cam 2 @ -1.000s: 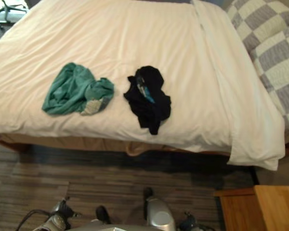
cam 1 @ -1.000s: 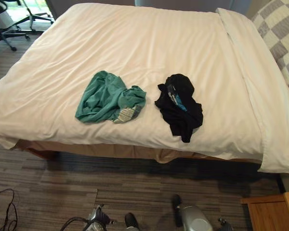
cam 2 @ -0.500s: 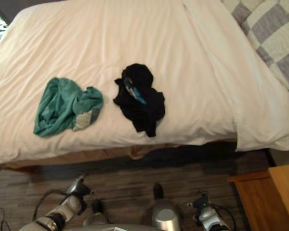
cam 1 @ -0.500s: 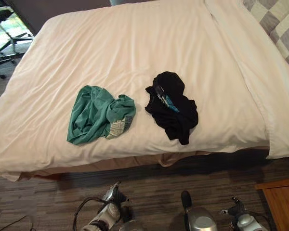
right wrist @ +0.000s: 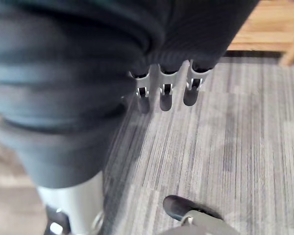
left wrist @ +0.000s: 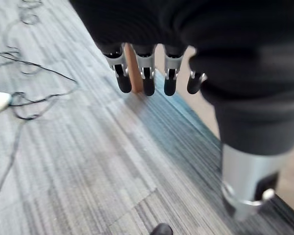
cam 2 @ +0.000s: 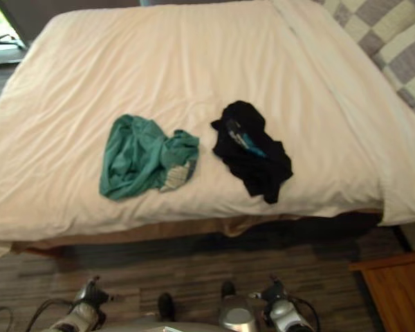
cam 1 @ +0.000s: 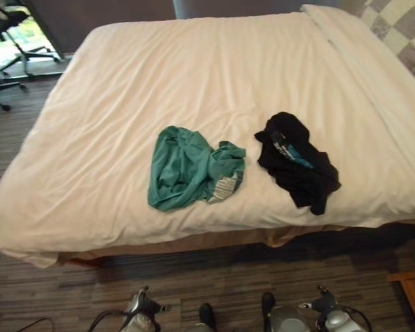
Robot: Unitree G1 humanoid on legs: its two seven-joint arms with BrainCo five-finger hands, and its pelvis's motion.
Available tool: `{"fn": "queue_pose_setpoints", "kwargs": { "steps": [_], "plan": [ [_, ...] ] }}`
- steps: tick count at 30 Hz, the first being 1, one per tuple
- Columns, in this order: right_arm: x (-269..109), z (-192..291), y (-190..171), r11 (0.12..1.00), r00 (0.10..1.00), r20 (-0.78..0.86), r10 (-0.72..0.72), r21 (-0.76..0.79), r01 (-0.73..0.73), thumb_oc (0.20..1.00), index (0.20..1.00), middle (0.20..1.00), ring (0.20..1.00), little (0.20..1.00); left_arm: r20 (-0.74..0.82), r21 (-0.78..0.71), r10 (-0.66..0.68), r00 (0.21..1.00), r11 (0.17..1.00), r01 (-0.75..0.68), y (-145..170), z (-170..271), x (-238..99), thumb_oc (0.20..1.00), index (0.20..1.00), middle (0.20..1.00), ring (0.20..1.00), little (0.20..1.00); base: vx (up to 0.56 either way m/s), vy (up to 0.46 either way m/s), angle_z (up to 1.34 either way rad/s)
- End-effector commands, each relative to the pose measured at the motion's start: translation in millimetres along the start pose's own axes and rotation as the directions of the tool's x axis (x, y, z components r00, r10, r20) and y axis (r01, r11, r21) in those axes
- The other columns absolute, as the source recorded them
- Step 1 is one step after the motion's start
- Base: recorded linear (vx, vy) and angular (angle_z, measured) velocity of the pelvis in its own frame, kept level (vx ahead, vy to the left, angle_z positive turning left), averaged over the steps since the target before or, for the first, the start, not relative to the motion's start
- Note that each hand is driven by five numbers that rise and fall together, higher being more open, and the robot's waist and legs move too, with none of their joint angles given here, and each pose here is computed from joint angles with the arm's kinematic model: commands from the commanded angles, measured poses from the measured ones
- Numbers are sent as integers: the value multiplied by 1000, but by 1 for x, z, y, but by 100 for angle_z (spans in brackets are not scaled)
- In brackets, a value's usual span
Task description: Tidy up the quilt and then pick up the clothes from the bed and put them into the laundry hamper.
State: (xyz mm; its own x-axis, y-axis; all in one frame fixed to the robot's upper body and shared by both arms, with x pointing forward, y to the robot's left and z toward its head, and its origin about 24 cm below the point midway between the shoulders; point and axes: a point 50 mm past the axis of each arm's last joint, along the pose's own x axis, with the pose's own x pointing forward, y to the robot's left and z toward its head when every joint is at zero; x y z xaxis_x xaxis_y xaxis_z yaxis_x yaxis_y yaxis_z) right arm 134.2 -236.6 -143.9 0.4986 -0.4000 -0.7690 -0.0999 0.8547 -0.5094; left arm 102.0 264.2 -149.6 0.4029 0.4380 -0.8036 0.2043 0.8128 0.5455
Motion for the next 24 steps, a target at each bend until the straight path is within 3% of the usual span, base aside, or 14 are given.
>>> {"fn": "queue_pose_setpoints", "kwargs": {
  "steps": [1, 3, 4, 5, 6, 7, 10, 12, 14, 15, 16, 19, 24],
  "plan": [
    [3, 19, -33, 973, 986, 67, -154, 185, 139, 1000, 1000, 1000, 1000, 1000, -31, -181, 229, 973, 956, -231, 60, -2, 7, 1000, 1000, 1000, 1000, 1000, 110, -24, -25],
    [-2, 29, -70, 935, 947, 151, -283, 264, 237, 1000, 1000, 1000, 1000, 1000, 2, -253, 338, 941, 911, -327, 91, 2, 6, 1000, 1000, 1000, 1000, 1000, 120, -26, -26],
    [-14, 41, -113, 895, 867, 263, -423, 270, 355, 1000, 1000, 1000, 1000, 1000, 111, -272, 467, 878, 863, -425, 128, 21, -1, 1000, 1000, 1000, 1000, 1000, 93, -27, -9],
    [-14, 40, -113, 895, 867, 262, -423, 270, 355, 1000, 1000, 1000, 1000, 1000, 110, -271, 466, 878, 864, -425, 128, 21, -1, 1000, 1000, 1000, 1000, 1000, 101, -27, -2],
    [-33, 57, -157, 847, 744, 406, -530, 215, 486, 1000, 1000, 1000, 1000, 1000, 302, -227, 571, 763, 820, -525, 167, 53, -17, 1000, 1000, 1000, 1000, 1000, 33, -12, 0],
    [-34, 57, -157, 847, 745, 406, -530, 215, 486, 1000, 1000, 1000, 1000, 1000, 302, -226, 571, 763, 821, -525, 167, 53, -17, 1000, 1000, 1000, 1000, 1000, 59, -14, -3],
    [-78, 104, -221, 706, 473, 667, -576, 113, 699, 1000, 1000, 1000, 1000, 1000, 624, -199, 613, 485, 725, -660, 222, 114, -67, 1000, 1000, 1000, 1000, 1000, 26, -27, -3],
    [-85, 113, -228, 680, 435, 698, -568, 101, 726, 1000, 1000, 1000, 1000, 1000, 660, -206, 606, 445, 715, -668, 227, 124, -75, 1000, 1000, 1000, 1000, 1000, -18, -15, -11],
    [-102, 139, -236, 640, 344, 776, -528, 97, 762, 1000, 1000, 1000, 1000, 1000, 728, -255, 598, 336, 691, -677, 239, 151, -95, 1000, 1000, 1000, 1000, 1000, -57, -13, -9],
    [-107, 147, -237, 627, 316, 797, -514, 98, 773, 1000, 1000, 1000, 1000, 1000, 743, -262, 589, 317, 692, -672, 239, 159, -99, 1000, 1000, 1000, 1000, 1000, -115, -7, -4],
    [-117, 168, -236, 602, 249, 845, -474, 105, 792, 1000, 1000, 1000, 1000, 1000, 790, -285, 564, 242, 687, -668, 241, 183, -114, 1000, 1000, 1000, 1000, 1000, -98, -9, -7],
    [-128, 197, -228, 596, 170, 892, -419, 130, 792, 1000, 1000, 1000, 1000, 1000, 838, -261, 514, 186, 675, -690, 237, 214, -124, 1000, 1000, 1000, 1000, 1000, -93, -13, -14],
    [-147, 231, -216, 604, 47, 928, -370, 202, 771, 1000, 1000, 1000, 1000, 1000, 865, -195, 468, 179, 644, -739, 227, 250, -126, 1000, 1000, 1000, 1000, 1000, -123, -15, -27]
  ]
}}
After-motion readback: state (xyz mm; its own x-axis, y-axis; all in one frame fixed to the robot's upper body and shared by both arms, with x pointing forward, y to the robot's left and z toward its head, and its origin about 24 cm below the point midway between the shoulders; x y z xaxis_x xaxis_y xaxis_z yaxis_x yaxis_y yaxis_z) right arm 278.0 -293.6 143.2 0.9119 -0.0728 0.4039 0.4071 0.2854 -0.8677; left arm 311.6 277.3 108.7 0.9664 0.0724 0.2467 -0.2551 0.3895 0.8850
